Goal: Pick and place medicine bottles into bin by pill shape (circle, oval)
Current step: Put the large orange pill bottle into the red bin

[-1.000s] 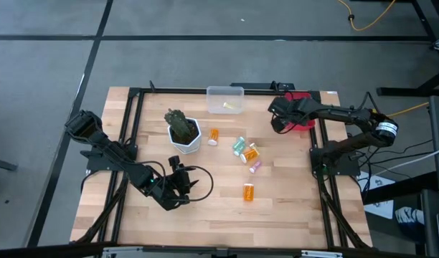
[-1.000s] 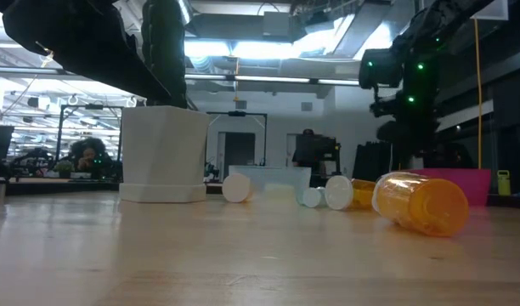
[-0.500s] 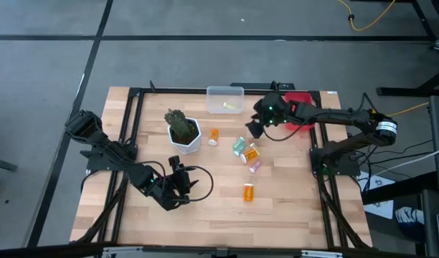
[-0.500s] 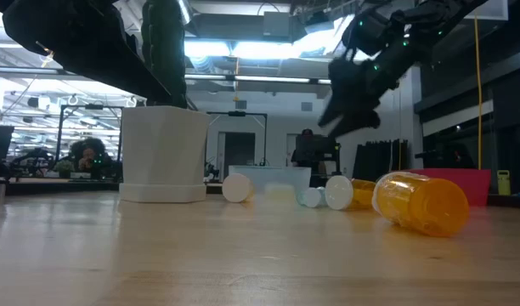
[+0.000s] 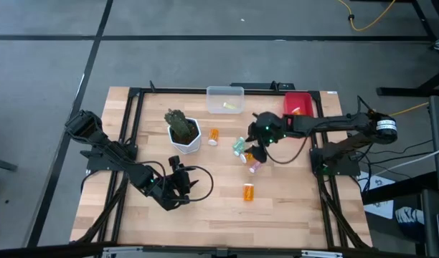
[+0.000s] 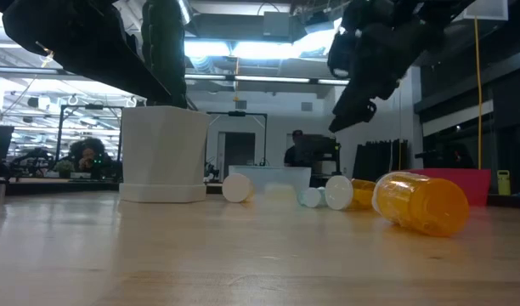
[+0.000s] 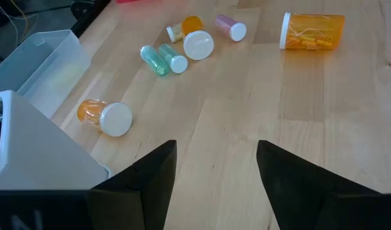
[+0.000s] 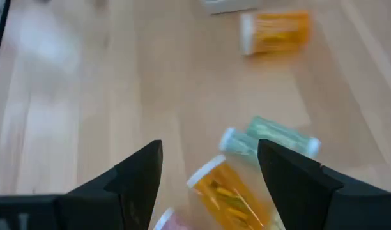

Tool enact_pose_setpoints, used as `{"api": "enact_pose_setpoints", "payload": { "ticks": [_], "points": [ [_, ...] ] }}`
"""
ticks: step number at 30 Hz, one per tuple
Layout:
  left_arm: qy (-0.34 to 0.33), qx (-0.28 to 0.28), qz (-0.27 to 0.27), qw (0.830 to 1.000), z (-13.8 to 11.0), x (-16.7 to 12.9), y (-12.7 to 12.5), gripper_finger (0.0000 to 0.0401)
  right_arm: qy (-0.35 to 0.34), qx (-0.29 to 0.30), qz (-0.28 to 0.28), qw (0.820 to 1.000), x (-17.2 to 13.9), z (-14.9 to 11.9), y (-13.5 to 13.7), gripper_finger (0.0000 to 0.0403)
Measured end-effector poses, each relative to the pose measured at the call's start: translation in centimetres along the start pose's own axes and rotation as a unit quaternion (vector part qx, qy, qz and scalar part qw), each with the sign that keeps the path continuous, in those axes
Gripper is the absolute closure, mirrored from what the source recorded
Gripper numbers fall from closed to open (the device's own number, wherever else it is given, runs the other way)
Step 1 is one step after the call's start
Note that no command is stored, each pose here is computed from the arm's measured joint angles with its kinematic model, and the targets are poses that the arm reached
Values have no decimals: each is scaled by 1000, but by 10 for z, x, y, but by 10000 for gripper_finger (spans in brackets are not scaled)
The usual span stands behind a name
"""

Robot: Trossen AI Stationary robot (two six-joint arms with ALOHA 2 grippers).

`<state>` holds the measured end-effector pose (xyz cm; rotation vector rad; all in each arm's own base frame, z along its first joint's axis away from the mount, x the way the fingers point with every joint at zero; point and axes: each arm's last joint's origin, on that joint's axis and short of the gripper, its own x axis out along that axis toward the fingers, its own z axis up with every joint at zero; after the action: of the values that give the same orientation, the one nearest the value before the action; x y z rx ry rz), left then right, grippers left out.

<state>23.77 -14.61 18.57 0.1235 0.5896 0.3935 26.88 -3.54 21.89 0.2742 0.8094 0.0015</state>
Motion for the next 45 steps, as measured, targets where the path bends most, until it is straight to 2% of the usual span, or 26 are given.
{"api": "enact_pose_setpoints", "payload": {
  "ticks": [4, 10, 16, 24, 33, 45],
  "points": [
    [0, 0, 0, 1000, 0, 0, 0, 190, 7, -49, 16, 999, 2, -2, 13, 144],
    [0, 0, 0, 1000, 0, 0, 0, 190, 36, -55, 22, 998, 4, -9, 21, 144],
    [-1, -1, 0, 1000, 0, 0, 0, 190, 62, -61, -13, 996, 7, -16, 23, 144],
    [-4, -6, 4, 1000, 2, 2, 1, 190, 92, -136, -44, 985, 22, -21, 17, 144],
    [-4, -7, 5, 1000, 2, 2, 1, 190, 149, -132, -47, 979, 49, -34, 11, 144],
    [-3, -7, 4, 1000, 2, 2, 1, 190, 192, -138, -59, 970, 82, -49, 2, 144]
  ]
}}
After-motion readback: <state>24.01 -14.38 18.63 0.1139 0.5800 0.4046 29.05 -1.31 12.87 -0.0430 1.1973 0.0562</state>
